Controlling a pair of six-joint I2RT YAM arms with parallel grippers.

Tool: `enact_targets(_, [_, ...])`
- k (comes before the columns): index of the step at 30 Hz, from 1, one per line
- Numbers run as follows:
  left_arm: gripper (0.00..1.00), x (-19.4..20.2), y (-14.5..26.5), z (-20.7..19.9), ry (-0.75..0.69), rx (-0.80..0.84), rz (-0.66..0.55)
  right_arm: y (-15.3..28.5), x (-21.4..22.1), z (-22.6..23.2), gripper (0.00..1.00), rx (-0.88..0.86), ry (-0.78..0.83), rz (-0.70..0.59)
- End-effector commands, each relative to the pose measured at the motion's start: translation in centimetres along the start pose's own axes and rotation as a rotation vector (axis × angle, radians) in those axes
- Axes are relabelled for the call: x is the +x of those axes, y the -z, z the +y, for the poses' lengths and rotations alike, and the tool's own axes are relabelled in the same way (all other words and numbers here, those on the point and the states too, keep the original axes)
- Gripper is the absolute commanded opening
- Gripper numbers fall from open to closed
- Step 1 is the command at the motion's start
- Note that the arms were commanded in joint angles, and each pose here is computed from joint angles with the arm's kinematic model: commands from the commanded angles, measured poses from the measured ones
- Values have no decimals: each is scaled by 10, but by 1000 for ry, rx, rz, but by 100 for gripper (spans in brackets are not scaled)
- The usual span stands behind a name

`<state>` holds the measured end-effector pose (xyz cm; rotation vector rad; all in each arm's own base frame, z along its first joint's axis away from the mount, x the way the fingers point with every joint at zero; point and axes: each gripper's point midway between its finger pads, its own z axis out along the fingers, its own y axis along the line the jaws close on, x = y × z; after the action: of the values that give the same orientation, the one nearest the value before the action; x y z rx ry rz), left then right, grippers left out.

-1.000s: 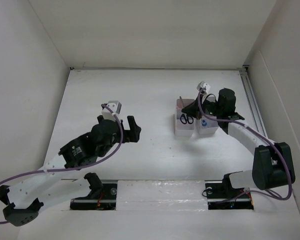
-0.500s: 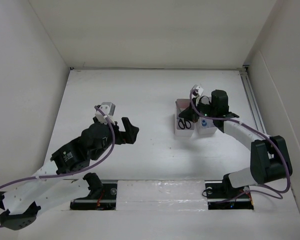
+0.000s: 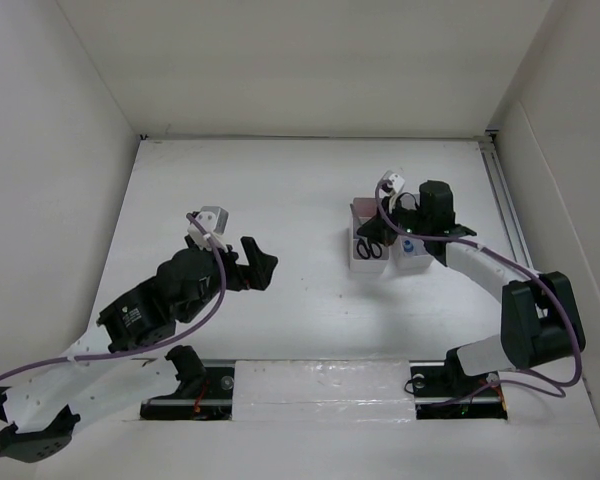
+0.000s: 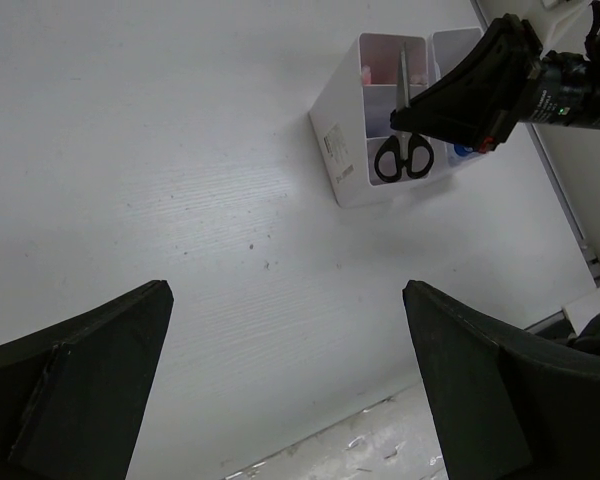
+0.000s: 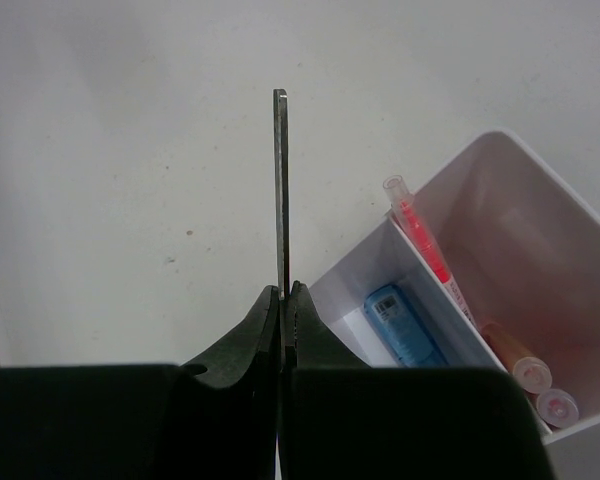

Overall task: Sort the stationery into containers
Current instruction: Place the scissors in the storage box.

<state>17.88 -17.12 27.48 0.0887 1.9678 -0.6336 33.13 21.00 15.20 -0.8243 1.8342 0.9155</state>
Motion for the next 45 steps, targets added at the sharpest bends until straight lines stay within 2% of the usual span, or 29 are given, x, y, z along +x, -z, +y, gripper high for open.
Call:
enact_targets(1, [100, -10, 3, -5, 6, 30, -42, 2, -28, 4, 0, 10, 95, -50])
enact_targets(45, [100, -17, 17, -15, 0, 130, -76, -8, -21, -6, 0, 56, 114, 37])
